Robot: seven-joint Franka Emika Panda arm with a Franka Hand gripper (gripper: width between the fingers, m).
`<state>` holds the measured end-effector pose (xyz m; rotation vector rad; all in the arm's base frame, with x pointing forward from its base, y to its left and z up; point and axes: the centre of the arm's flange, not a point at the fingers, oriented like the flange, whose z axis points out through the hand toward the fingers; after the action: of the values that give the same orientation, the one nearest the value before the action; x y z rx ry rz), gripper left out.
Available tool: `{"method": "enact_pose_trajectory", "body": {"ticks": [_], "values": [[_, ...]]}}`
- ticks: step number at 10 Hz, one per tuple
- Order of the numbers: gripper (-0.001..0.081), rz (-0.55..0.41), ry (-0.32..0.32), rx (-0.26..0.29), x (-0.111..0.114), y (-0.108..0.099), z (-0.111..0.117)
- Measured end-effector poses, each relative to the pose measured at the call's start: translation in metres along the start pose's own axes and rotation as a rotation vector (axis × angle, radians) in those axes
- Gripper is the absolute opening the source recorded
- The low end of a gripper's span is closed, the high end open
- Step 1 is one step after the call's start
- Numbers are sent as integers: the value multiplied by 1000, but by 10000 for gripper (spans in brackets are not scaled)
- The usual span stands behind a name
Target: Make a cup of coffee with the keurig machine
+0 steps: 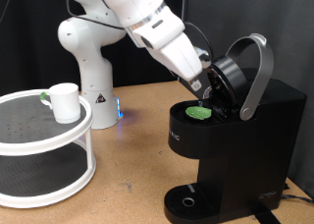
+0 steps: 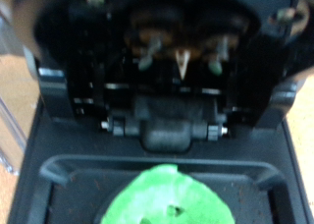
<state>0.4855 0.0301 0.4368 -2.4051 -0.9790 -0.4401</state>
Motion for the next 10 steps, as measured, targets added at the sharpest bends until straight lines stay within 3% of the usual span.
{"method": "enact_pose_trajectory", "body": {"ticks": [4,10], "values": [[805,-20,126,11,8,-13,-54],[805,-29,175,51,35,-34,-115]]}}
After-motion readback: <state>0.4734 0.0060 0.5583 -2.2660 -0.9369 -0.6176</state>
